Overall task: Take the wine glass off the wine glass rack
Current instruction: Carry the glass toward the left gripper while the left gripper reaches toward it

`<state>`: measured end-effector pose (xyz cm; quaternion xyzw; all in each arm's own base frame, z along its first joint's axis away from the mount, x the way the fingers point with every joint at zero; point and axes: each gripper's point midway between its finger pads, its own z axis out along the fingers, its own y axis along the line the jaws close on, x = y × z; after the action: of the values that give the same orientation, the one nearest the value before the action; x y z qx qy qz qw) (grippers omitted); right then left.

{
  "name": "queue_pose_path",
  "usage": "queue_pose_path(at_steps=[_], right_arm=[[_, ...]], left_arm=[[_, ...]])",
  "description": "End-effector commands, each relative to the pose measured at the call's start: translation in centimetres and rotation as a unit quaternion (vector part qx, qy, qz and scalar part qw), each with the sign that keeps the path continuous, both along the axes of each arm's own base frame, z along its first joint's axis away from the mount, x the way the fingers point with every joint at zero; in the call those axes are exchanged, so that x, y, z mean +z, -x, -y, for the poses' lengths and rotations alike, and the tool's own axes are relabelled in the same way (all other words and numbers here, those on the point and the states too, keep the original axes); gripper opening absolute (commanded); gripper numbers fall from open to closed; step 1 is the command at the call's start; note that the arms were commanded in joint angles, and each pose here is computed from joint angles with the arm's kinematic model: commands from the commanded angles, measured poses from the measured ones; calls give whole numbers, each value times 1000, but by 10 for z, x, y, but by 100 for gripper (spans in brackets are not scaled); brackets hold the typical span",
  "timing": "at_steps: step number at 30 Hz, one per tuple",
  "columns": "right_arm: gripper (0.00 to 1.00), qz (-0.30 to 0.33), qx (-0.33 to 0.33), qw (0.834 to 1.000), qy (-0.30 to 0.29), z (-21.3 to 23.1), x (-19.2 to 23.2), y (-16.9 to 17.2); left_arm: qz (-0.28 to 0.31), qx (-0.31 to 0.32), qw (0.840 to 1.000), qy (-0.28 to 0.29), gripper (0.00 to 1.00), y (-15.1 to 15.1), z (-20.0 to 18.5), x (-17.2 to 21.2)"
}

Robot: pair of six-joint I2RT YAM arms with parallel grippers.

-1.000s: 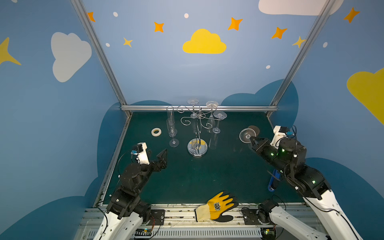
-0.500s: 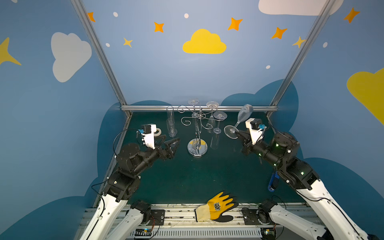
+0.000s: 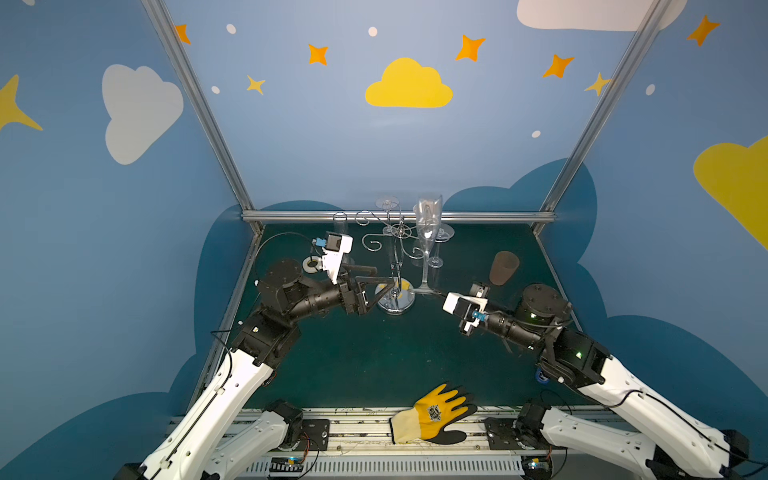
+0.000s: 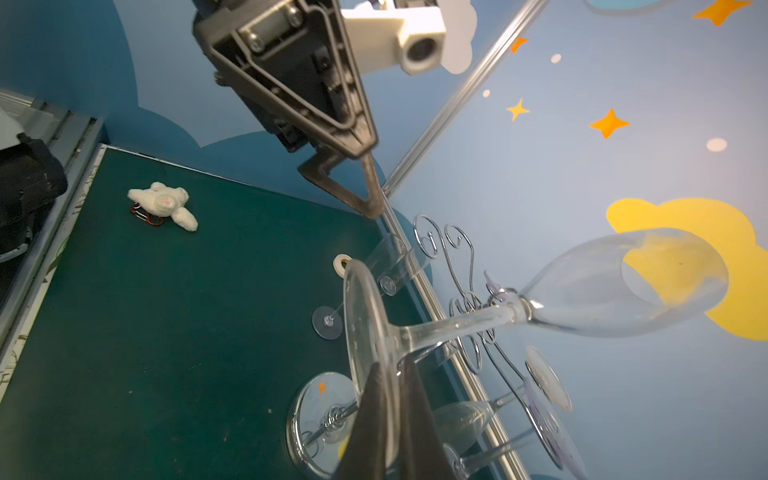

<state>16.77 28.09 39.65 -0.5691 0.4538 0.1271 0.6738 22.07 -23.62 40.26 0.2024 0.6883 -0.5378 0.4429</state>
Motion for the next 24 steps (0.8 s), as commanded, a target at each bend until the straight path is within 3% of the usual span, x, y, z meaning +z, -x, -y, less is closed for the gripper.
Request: queue_pose_path(at_steps=[1, 12, 24], right_arm=[[0, 88, -15, 996, -13, -5, 23, -1], [0, 154, 4, 988, 8, -31, 20, 16], [0, 176, 6, 984, 11, -43, 14, 28]], left_arm=[[28, -48, 998, 17, 93, 16, 11, 17], [30, -92, 995, 21, 82, 28, 27, 14], [17, -77, 996, 46, 51, 21, 27, 16]])
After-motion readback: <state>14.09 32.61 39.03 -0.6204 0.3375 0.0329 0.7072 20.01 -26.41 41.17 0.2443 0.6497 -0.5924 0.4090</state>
